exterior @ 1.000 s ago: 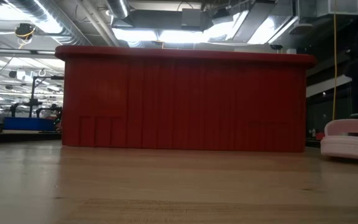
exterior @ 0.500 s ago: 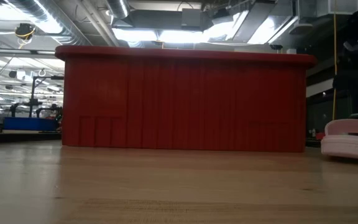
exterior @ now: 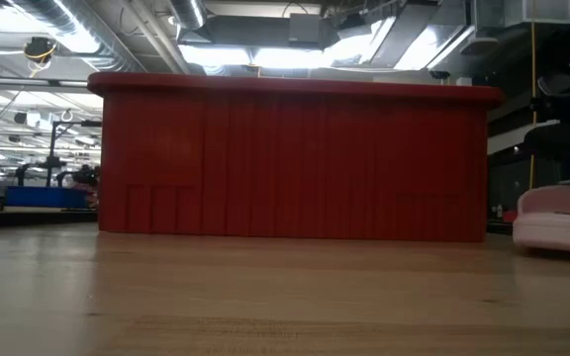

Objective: Pick and place slides into bin
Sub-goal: Put the right pink slide into the red bin

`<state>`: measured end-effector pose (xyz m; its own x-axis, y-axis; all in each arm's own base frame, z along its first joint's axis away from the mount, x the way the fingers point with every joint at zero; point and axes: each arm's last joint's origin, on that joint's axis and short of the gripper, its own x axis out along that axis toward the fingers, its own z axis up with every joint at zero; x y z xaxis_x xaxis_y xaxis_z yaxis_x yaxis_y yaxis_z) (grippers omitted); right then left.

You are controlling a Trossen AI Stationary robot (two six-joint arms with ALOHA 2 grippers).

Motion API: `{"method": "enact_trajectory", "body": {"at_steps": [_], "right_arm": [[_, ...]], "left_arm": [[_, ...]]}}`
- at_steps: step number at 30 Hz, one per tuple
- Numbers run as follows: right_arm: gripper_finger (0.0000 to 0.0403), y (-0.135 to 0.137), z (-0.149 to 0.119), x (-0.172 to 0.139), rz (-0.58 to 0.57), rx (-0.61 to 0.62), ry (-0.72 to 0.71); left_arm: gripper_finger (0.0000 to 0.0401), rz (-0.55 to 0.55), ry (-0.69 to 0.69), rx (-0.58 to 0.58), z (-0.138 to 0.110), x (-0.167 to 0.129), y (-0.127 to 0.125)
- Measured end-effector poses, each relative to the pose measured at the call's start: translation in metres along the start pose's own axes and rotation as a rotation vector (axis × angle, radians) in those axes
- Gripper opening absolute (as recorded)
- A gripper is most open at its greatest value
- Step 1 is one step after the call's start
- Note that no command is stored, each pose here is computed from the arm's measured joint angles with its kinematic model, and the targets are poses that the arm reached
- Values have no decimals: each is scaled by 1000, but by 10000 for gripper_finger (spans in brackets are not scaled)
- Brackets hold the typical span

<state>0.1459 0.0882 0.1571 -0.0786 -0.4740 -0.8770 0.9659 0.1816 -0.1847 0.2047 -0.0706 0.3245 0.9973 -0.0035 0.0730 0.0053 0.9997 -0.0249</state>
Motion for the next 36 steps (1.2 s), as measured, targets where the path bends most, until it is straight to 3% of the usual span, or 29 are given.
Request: {"method": "enact_trajectory", "body": {"at_steps": [3, 8, 14, 23, 30, 36], "right_arm": [[17, 0, 0, 0, 1, 6, 1], [12, 2, 0, -1, 14, 12, 7], [12, 17, 1, -26, 122, -16, 54], [12, 36, 3, -89, 360, -175, 84], [12, 50, 6, -129, 608, -181, -57], [12, 77, 3, -145, 734, -200, -160]], "left_arm": [[3, 0, 0, 0, 0, 0, 0], [2, 0, 0, 16, 0, 0, 0], [2, -10, 25, 25, -3, 0, 0], [2, -82, 84, 22, -8, -1, -3], [2, -125, 73, 51, -6, -4, -3], [3, -125, 48, 42, 4, -17, 2]]}}
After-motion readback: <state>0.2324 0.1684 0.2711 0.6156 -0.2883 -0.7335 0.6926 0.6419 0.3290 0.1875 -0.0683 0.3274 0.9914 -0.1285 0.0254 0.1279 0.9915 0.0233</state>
